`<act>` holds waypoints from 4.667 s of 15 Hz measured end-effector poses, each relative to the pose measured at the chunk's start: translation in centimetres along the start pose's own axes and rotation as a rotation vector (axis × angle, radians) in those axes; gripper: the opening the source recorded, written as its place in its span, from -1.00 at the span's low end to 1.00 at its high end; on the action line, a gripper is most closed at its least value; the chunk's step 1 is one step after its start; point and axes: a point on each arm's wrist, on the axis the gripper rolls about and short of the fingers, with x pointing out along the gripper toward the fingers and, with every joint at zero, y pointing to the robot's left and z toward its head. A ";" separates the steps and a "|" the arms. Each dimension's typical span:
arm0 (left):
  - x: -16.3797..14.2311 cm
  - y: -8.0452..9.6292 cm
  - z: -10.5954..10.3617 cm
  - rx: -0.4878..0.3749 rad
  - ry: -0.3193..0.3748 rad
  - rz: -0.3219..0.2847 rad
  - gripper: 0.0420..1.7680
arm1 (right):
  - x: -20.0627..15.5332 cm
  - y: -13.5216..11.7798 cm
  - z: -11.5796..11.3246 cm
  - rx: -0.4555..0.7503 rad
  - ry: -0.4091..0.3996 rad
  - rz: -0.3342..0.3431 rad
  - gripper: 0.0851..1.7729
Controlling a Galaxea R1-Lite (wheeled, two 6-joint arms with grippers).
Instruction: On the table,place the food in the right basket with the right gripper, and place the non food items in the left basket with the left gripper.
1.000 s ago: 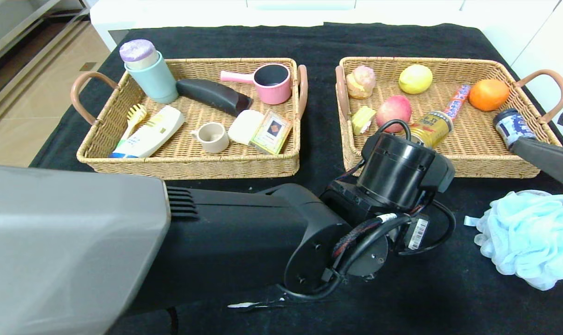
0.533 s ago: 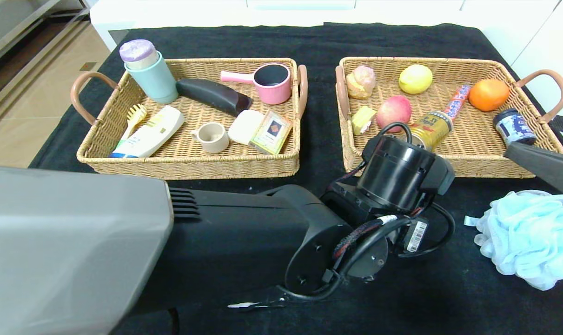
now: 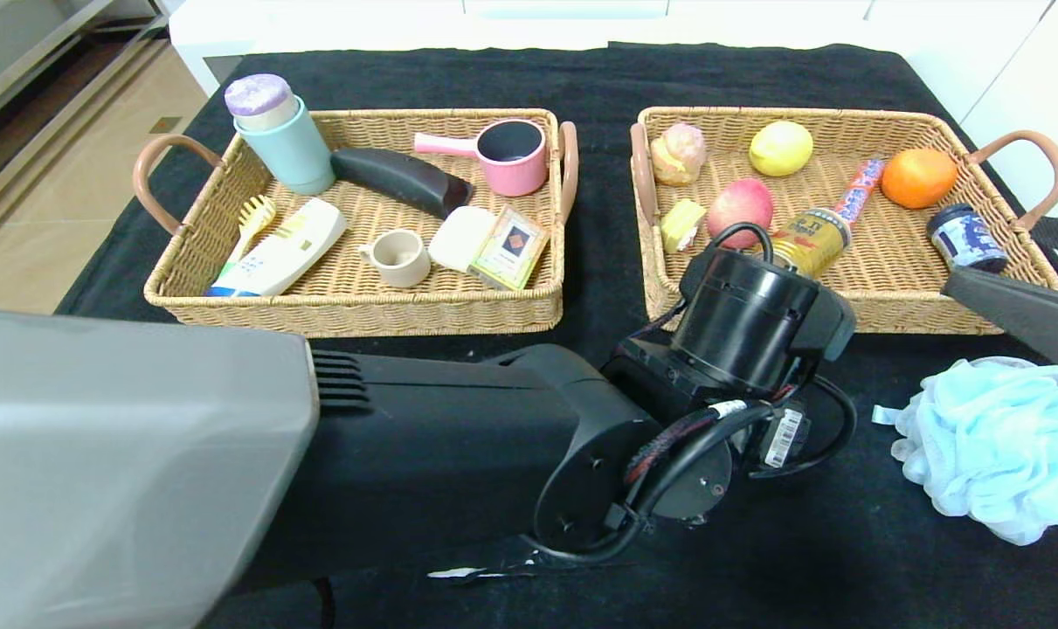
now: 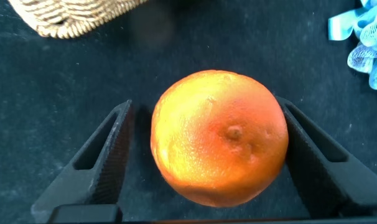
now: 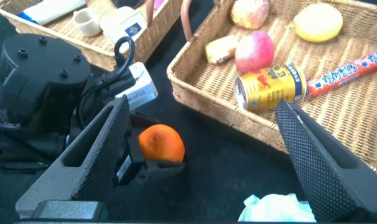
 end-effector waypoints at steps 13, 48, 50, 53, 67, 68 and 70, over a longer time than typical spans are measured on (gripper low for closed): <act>-6.5 2.9 -0.6 -0.001 -0.098 -0.045 0.91 | -0.1 0.0 0.2 0.003 -0.008 0.003 0.93; -17.0 12.5 -8.0 0.092 -0.314 -0.138 0.94 | 5.1 5.3 0.4 0.237 0.559 -0.180 0.93; -17.2 12.5 -7.9 0.091 -0.321 -0.138 0.94 | 6.1 6.0 1.0 0.289 0.662 -0.225 0.93; -17.6 12.5 -7.7 0.091 -0.337 -0.139 0.94 | 8.5 7.0 0.8 0.334 0.755 -0.274 0.93; -18.4 12.6 -7.5 0.087 -0.360 -0.144 0.94 | 15.2 8.6 -3.6 0.355 0.910 -0.388 0.93; -18.5 12.6 -7.5 0.088 -0.363 -0.144 0.94 | 15.6 8.6 -3.9 0.363 0.917 -0.400 0.93; -18.7 12.7 -7.4 0.086 -0.370 -0.145 0.94 | 16.0 8.7 -4.5 0.365 0.930 -0.411 0.93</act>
